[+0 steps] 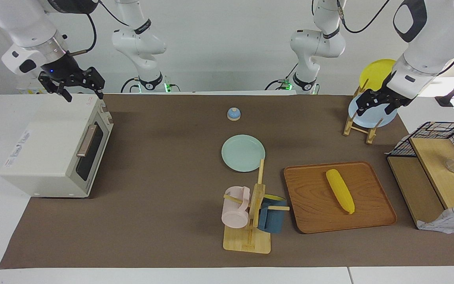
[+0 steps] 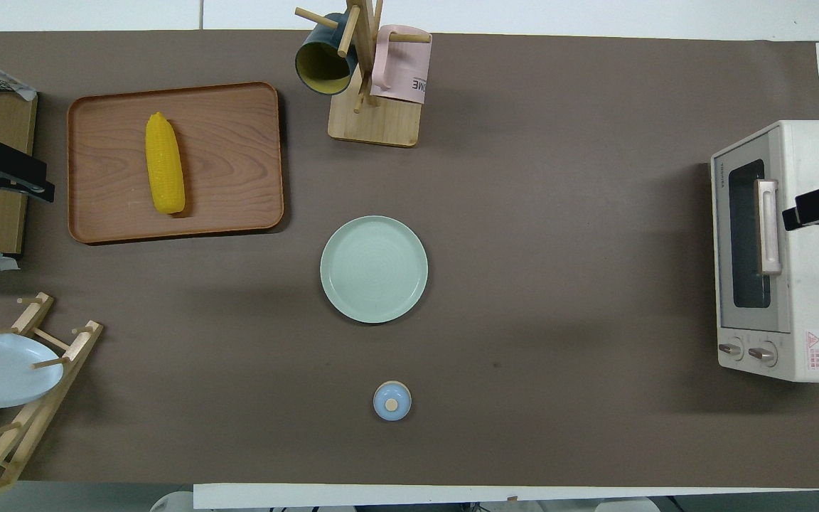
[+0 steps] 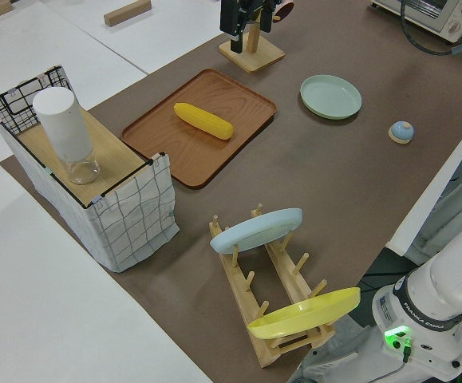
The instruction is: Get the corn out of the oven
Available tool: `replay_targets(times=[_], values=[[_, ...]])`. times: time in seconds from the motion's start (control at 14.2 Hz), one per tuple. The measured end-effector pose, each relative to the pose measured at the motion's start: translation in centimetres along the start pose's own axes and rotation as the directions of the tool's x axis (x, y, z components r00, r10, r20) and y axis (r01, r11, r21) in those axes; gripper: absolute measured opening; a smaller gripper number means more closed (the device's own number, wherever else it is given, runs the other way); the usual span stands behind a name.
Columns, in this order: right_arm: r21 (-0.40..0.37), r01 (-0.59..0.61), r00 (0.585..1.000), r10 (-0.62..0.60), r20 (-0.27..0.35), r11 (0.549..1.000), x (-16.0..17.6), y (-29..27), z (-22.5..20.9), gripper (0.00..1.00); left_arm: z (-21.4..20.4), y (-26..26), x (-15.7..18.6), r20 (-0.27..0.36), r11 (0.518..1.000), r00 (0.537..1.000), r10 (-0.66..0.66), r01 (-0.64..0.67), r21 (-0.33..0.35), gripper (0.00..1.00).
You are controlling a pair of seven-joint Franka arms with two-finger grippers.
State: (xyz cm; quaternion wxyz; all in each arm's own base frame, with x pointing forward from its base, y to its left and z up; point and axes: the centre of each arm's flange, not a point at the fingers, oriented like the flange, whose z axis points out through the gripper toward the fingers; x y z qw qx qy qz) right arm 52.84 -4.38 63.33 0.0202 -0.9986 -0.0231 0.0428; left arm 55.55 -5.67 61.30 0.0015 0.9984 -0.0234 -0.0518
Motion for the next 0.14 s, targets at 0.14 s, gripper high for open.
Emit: replay_targets(times=[0.14], values=[[-0.019,0.012,1.0,-0.012,0.011,1.0,0.5,-0.48,0.43,1.0,0.0,0.0,0.0,0.0,1.0,1.0,0.0,0.0,0.0,1.0]])
